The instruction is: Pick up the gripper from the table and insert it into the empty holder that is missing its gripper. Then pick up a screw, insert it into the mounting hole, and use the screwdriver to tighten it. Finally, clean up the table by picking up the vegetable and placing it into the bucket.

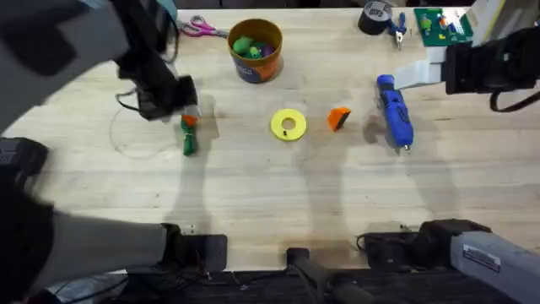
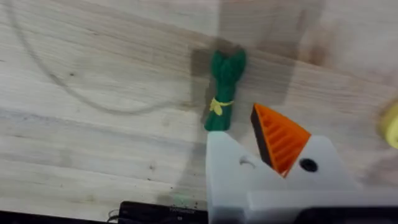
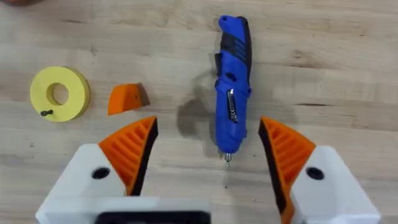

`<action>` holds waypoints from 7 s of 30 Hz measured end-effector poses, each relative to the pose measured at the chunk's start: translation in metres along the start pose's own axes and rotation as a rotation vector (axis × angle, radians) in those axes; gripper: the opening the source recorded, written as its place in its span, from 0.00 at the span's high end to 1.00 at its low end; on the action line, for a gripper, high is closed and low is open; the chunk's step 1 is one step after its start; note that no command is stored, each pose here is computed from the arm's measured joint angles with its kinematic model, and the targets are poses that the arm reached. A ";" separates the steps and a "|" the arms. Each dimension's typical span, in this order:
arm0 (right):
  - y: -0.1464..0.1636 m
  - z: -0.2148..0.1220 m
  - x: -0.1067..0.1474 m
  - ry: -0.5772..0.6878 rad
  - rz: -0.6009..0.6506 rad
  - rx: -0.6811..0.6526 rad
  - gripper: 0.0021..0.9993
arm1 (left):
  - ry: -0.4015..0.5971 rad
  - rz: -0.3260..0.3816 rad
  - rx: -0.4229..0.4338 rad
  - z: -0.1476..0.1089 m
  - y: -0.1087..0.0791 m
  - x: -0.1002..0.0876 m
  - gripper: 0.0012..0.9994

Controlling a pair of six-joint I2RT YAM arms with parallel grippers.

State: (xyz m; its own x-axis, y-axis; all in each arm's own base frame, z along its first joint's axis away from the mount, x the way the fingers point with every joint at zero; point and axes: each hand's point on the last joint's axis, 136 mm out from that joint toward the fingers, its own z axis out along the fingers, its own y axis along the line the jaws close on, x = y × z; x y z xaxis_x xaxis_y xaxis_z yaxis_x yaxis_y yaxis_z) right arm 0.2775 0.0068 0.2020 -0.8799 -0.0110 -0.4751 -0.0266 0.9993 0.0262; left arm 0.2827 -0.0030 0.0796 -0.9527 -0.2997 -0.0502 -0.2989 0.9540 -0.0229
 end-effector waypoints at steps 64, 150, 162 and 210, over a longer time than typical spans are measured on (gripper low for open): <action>0.002 -0.029 0.115 0.487 0.016 -0.004 0.00 | -0.640 0.532 0.189 -0.190 -0.024 0.014 0.01; 0.002 -0.029 0.115 0.488 0.016 -0.004 0.00 | -1.167 0.876 1.010 -0.087 -0.100 0.141 0.01; 0.002 -0.029 0.115 0.488 0.016 -0.004 0.00 | -1.066 0.936 1.137 -0.086 -0.106 0.165 0.01; 0.002 -0.029 0.115 0.488 0.016 -0.004 0.00 | -1.103 1.070 1.146 -0.087 -0.108 0.177 0.01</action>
State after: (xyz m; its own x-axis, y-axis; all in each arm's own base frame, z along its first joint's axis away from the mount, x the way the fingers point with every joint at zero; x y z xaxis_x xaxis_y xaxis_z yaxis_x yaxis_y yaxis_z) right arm 0.1623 0.0065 0.1726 -0.9999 -0.0122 -0.0066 -0.0124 0.9993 0.0341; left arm 0.1412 -0.1585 0.1598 -0.0982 0.0126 -0.9951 0.9152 0.3939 -0.0853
